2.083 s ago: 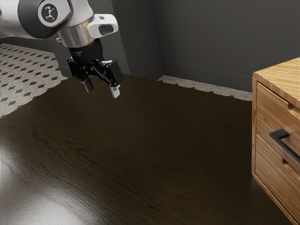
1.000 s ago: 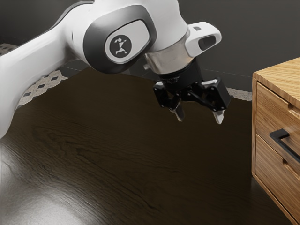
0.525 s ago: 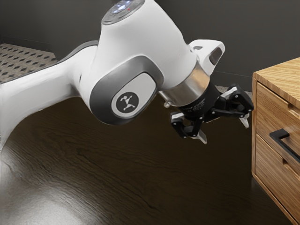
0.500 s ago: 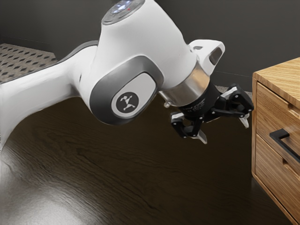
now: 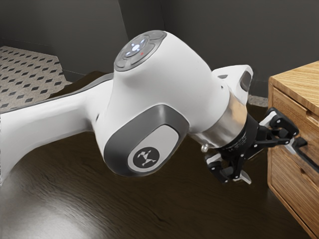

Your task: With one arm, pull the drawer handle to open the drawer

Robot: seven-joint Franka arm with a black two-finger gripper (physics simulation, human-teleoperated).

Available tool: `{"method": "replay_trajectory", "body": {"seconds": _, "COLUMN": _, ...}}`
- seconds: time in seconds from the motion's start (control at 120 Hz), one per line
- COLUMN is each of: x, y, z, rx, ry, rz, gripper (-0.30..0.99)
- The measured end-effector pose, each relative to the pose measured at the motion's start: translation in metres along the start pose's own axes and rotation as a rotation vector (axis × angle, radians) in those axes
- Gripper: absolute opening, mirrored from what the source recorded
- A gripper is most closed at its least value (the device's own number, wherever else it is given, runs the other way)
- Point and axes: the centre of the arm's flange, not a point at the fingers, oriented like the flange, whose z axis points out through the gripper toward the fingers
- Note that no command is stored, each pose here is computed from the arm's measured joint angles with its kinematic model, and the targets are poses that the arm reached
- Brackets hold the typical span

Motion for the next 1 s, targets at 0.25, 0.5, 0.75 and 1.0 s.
{"method": "replay_trajectory", "body": {"seconds": 0.25, "x": -0.002, "y": 0.004, "z": 0.006, "rx": -0.028, "ry": -0.006, "rz": -0.089, "gripper": 0.69}}
{"method": "replay_trajectory", "body": {"seconds": 0.5, "x": 0.005, "y": 0.008, "z": 0.025, "rx": -0.030, "ry": -0.024, "rz": -0.163, "gripper": 0.69}}
{"method": "replay_trajectory", "body": {"seconds": 0.75, "x": 0.016, "y": 0.009, "z": 0.035, "rx": -0.027, "ry": -0.025, "rz": -0.219, "gripper": 0.69}}
{"method": "replay_trajectory", "body": {"seconds": 1.0, "x": 0.010, "y": 0.012, "z": 0.046, "rx": -0.017, "ry": -0.044, "rz": -0.237, "gripper": 0.69}}
